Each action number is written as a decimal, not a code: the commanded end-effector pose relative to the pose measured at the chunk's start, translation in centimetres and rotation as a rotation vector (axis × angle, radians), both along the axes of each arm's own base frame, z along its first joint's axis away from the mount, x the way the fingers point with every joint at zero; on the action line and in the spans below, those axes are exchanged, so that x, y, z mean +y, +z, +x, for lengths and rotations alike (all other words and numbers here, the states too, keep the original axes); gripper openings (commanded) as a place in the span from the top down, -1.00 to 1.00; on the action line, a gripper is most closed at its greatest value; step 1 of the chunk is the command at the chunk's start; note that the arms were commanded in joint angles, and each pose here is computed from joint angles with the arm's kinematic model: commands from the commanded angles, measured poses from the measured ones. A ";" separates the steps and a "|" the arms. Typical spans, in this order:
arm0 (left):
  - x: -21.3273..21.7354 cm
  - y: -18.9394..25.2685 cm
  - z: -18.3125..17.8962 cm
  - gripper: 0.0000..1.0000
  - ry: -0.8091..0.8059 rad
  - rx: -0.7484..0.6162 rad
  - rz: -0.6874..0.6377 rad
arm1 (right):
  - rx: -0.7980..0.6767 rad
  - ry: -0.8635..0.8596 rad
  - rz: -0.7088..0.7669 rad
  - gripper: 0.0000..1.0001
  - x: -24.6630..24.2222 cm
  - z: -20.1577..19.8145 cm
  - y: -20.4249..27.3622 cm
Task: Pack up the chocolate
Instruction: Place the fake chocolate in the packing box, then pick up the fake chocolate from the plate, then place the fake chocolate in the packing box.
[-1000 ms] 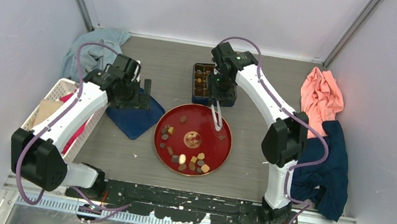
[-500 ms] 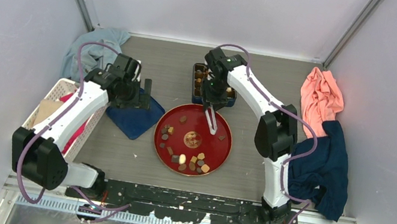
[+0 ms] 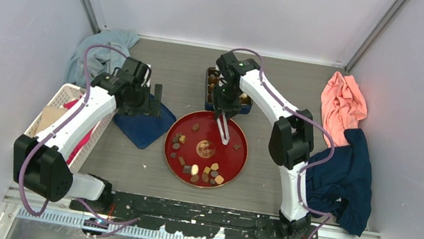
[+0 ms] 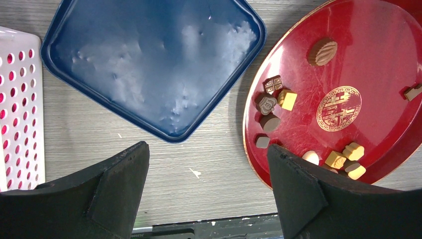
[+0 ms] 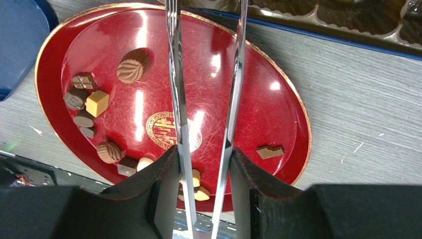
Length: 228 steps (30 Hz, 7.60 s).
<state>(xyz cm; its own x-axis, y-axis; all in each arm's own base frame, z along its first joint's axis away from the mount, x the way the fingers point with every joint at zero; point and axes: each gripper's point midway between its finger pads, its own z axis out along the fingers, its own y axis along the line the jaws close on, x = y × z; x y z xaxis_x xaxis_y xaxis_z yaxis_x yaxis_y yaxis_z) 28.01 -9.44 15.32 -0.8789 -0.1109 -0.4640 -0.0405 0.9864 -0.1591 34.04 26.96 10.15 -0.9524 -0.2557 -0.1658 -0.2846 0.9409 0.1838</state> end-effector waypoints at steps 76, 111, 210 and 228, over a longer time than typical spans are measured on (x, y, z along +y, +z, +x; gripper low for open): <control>0.0 1.9 0.7 -0.77 0.001 -0.082 -0.021 | -0.073 0.022 0.043 0.06 0.6 -0.5 3.4; -0.3 2.2 -0.9 -0.77 -0.010 -0.080 -0.061 | -0.039 0.327 -0.014 0.21 2.0 -18.9 4.0; -0.4 2.1 2.1 -0.79 -0.030 -0.086 -0.016 | -0.100 -0.062 0.003 0.71 -2.9 -4.5 6.5; -1.1 0.0 5.3 -0.79 -0.050 -0.019 -0.024 | -0.051 -0.117 0.000 0.72 -2.6 0.6 4.7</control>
<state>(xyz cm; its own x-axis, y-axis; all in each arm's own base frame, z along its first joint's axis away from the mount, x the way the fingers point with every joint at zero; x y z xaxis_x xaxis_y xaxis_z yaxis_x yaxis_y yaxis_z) 31.31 -10.19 13.86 -0.9070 -0.0706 -0.4151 -0.0069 0.9882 -0.1531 33.99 23.94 13.11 -0.9726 -0.1459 -0.1808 -0.1729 0.9744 0.1439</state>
